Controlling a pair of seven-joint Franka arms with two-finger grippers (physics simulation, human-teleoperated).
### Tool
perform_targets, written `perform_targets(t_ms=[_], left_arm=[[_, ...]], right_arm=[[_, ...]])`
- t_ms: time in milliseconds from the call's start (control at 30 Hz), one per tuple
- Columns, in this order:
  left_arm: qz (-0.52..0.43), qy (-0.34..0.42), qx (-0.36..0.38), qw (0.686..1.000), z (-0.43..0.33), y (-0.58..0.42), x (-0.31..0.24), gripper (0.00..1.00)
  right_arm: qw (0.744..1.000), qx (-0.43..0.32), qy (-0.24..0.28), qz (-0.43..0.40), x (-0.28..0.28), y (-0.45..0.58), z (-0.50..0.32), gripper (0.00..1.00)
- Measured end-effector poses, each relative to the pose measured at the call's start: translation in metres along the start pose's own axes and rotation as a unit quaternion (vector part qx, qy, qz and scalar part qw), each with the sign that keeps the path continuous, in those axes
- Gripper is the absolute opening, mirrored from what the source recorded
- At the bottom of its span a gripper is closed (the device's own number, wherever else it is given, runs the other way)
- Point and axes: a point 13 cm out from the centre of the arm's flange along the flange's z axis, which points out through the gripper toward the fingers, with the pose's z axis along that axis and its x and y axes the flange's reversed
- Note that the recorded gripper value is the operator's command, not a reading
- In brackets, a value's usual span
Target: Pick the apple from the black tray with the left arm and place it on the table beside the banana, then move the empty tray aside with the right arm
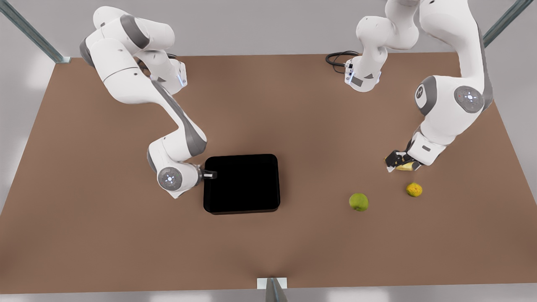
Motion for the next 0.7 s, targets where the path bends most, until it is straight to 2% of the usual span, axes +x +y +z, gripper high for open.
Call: perform_targets(t_ms=[333,400,467,500,600,700], left_arm=[[0.036,0.040,-0.008,0.999,0.009,-0.001,0.018,1.00],[0.040,0.043,-0.009,0.998,0.010,-0.001,0.019,1.00],[0.041,0.045,-0.010,0.998,0.010,0.002,0.020,1.00],[0.042,0.046,-0.011,0.998,0.010,0.003,0.020,1.00],[0.043,0.047,-0.012,0.998,0.011,0.006,0.020,1.00],[0.046,0.048,-0.012,0.998,0.011,0.006,0.021,1.00]], right_arm=[[0.998,-0.001,0.013,-0.060,-0.027,-0.003,0.065,1.00],[0.997,-0.002,0.013,-0.072,-0.032,-0.005,0.075,0.96],[0.996,-0.004,0.014,-0.083,-0.036,-0.005,0.084,0.86],[0.996,-0.005,0.014,-0.088,-0.038,-0.005,0.087,0.77],[0.995,-0.008,0.012,-0.097,-0.041,-0.005,0.090,0.56],[0.995,-0.010,0.009,-0.100,-0.043,-0.005,0.088,0.41]])
